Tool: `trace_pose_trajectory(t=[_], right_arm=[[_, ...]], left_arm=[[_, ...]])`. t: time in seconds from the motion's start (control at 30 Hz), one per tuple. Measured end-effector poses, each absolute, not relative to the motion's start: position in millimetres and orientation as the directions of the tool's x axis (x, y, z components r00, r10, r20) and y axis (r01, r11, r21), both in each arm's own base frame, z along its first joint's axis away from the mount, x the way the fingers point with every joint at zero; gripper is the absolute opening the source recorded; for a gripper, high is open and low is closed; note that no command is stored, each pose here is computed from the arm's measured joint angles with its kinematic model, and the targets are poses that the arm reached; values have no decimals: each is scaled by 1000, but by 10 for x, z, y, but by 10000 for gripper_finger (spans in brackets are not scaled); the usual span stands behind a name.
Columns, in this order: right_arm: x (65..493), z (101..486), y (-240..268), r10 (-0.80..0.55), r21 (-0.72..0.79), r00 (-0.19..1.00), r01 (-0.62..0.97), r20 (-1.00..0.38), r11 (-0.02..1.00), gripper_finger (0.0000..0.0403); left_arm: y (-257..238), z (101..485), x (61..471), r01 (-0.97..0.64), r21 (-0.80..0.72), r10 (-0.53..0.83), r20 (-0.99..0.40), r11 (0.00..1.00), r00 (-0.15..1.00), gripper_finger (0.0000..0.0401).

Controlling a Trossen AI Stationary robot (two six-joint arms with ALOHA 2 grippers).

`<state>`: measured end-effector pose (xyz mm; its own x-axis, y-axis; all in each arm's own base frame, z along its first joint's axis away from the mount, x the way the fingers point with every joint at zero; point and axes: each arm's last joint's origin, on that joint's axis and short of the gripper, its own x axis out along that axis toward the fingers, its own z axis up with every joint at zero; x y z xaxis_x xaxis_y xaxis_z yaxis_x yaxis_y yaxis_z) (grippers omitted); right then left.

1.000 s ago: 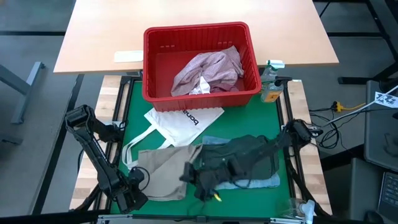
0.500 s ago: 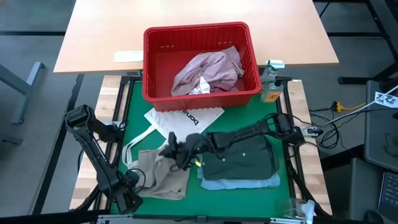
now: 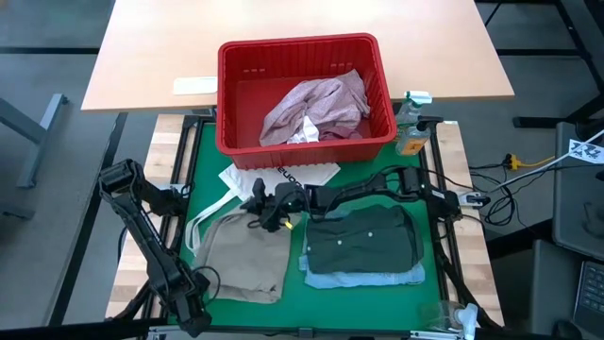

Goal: Fold laundry
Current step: Fold the gray shorts

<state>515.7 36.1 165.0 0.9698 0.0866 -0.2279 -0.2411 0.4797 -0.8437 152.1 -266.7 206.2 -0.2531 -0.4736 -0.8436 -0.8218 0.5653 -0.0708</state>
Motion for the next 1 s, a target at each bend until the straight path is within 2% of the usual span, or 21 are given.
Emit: trace_pose_trajectory(t=[0.13, 0.27, 0.43, 0.6, 0.7, 0.83, 0.93, 1.0], right_arm=[[5158, 1619, 371, 88, -842, 968, -248, -235, 478, 35], [5160, 1628, 377, 90, -844, 970, -241, -226, 479, 52], [5163, 1642, 374, 83, -848, 974, -226, -212, 480, 104], [5168, 1667, 372, 76, -853, 980, -200, -187, 482, 162], [5171, 1680, 353, 3, -862, 985, -153, -173, 484, 184], [5170, 1701, 302, -172, -877, 974, -49, -148, 478, 197], [5164, 1725, 323, -264, -883, 957, 18, -121, 468, 196], [5160, 1730, 375, -270, -884, 956, 25, -116, 466, 194]], left_arm=[[-2689, 2067, 1556, -810, -146, -478, -860, 568, -179, 126], [-2697, 2066, 1603, -786, -240, -449, -892, 570, -53, 126], [-2718, 2080, 1681, -723, -377, -408, -902, 579, 143, 126], [-2722, 2091, 1724, -682, -439, -368, -893, 584, 260, 126], [-2704, 2091, 1743, -676, -461, -305, -887, 574, 346, 126], [-2644, 2091, 1765, -665, -486, -142, -853, 567, 502, 126], [-2575, 2072, 1766, -727, -457, -78, -868, 512, 490, 126], [-2534, 2059, 1764, -778, -440, -46, -881, 448, 471, 126]])
